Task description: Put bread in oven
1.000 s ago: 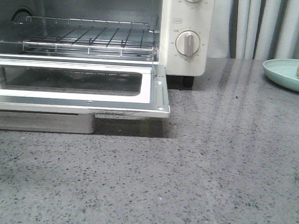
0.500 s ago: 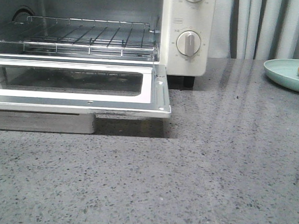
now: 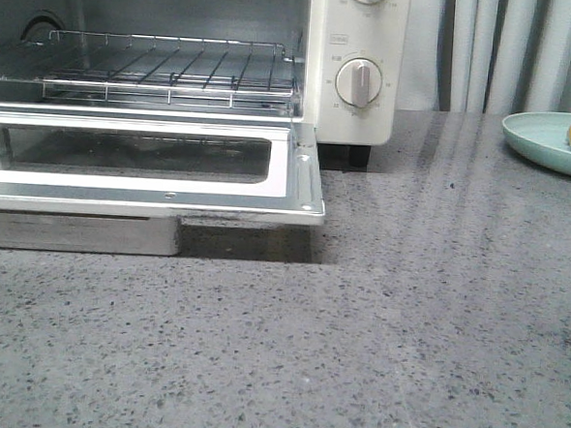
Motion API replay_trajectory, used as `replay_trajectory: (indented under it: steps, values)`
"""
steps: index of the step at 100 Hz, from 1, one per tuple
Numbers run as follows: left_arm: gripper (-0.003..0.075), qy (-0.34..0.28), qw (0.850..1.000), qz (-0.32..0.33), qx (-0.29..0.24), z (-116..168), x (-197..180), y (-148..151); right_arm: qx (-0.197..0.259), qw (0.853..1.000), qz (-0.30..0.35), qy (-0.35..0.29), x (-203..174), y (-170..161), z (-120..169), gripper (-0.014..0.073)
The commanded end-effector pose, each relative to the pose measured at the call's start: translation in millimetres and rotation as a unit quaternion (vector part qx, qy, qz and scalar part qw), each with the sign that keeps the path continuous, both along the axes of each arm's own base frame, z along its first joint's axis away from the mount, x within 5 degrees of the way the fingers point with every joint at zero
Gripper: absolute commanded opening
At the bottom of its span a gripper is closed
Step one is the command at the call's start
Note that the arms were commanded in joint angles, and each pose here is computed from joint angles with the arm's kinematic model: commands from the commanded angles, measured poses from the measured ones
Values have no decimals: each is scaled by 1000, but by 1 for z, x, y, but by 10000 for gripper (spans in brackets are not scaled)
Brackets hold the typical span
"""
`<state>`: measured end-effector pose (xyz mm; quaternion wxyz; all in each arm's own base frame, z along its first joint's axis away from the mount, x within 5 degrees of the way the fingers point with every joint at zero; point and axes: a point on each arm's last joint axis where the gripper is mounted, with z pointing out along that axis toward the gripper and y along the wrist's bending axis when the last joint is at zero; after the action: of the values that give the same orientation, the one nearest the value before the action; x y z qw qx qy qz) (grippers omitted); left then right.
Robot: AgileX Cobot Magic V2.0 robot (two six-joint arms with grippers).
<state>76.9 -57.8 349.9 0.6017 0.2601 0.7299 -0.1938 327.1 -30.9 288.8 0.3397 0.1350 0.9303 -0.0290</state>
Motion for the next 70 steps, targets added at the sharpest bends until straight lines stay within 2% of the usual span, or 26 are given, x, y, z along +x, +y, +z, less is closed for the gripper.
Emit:
replay_trajectory:
  steps: [1,42,51,56,66,70]
  values:
    - [-21,-37,999,9,-30,16,1,1,-6,998,19,-57,8,6,18,360]
    - [-21,-29,999,7,-37,14,1,0,-6,1000,21,4,34,5,-34,350]
    - [-21,-29,999,7,-37,14,1,0,-6,1000,21,13,36,5,-39,258]
    - [-22,-29,999,7,-37,14,1,0,-5,1000,21,14,36,5,-40,170]
    - [-21,-28,999,6,-38,14,1,0,-5,1000,24,-4,38,5,-37,-62]
    - [-21,-27,999,6,-38,14,0,0,-6,999,25,-20,37,6,-31,-71]
